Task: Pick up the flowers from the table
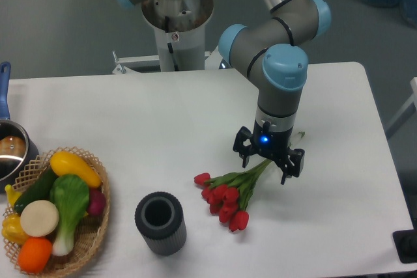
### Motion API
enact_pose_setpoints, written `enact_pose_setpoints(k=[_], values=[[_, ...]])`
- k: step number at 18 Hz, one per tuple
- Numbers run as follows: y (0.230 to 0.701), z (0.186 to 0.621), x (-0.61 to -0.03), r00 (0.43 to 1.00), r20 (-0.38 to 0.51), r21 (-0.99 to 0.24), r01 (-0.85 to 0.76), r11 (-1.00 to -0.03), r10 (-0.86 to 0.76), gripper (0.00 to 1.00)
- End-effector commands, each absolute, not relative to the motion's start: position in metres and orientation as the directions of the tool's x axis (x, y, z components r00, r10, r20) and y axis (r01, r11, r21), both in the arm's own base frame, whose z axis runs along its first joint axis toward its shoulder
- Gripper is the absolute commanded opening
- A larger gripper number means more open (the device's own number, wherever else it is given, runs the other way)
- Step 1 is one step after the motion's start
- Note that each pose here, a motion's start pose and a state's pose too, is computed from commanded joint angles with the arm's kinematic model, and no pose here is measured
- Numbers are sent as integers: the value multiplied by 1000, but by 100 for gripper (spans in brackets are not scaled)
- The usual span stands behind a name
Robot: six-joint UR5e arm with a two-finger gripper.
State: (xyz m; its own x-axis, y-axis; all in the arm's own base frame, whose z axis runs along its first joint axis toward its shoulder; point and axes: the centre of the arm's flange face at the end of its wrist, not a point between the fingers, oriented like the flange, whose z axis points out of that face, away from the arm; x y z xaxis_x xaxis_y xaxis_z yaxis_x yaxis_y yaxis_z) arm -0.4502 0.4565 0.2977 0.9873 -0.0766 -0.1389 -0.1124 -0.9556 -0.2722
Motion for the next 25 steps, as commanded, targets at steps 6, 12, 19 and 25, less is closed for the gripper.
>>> enact_pose_setpoints(k=[6,12,19,25], values=[[459,297,-450,986,-145,-274,-126,-953,-88,100],[458,287,-451,987,-131,-271,-121,-955,-88,100],[457,264,-458,990,-104,-246,-117,-962,-94,100],[441,253,-462,976,-107,-222,-209,-952,-190,100]])
